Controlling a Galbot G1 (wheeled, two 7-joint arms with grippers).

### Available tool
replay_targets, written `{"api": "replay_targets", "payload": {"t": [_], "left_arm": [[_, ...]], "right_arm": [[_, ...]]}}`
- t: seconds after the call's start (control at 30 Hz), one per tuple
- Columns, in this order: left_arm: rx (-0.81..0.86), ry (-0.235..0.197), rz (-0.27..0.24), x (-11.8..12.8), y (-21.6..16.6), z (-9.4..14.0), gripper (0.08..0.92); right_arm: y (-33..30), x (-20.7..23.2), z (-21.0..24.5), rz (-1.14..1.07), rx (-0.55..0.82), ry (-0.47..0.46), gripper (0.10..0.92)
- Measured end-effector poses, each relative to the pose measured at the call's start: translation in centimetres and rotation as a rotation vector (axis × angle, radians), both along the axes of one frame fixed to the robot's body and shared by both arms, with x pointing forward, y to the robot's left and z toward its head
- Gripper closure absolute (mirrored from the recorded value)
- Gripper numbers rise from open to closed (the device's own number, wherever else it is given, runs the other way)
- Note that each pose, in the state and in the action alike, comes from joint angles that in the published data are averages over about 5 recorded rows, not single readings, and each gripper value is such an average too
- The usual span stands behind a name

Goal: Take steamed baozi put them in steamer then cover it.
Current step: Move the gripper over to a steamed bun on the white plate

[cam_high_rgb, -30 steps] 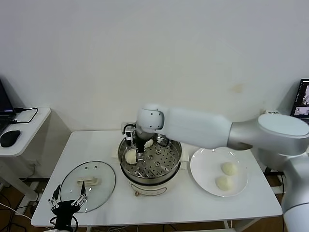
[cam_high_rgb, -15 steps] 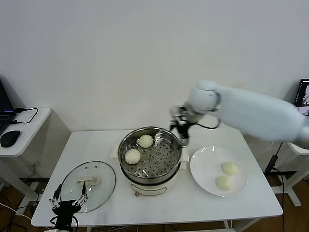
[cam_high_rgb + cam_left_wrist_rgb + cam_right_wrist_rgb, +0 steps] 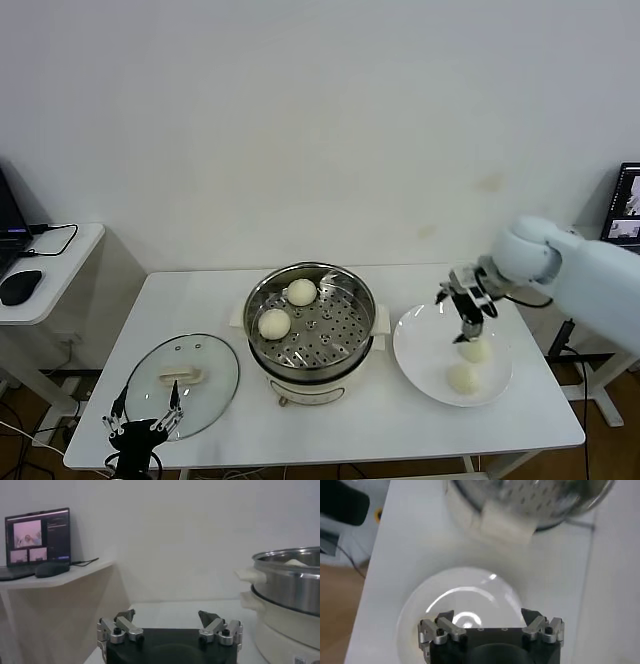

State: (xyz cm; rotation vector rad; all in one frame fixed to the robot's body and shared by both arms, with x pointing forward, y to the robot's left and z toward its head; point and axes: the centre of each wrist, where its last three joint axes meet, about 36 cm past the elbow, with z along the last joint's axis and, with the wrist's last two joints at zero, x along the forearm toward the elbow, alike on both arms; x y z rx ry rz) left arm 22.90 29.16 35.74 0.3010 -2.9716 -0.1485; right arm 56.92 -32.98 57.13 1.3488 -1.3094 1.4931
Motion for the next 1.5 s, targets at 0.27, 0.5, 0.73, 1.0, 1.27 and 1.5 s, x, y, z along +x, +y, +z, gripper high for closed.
{"api": "replay_targets", "payload": {"t": [0.27,0.5,0.73,1.0,1.27,1.5], "left_arm": [[-0.001,0.006,0.001,-0.2,-0.2,-0.2,0.177],[0.001,0.008,0.001,-0.2,-0.2,-0.3,0.177],[0.002,0.008,0.002,-0.1,-0.1,-0.4,0.177],[0.003,0.005,0.005,0.1,0.1,-0.4,0.177],[0.001,0.005,0.007,0.0,0.1,-0.4,0.177],[0.0,0.004,0.008,0.0,0.0,-0.4,0.177]], "right_arm": [[-1.7,-1.6,-4.4,-0.01,-0.034,0.029,0.2],[-2.6,-2.3,-7.4,-0.031,-0.058,0.042,0.2],[-2.8,-2.4,-9.4,-0.046,-0.072,0.045,0.2],[-2.4,-2.3,-11.1,-0.06,-0.075,0.05,0.241],[-1.9,-2.2,-11.7,-0.069,-0.073,0.045,0.361],[-1.7,-2.0,-11.7,-0.072,-0.069,0.041,0.451]]}}
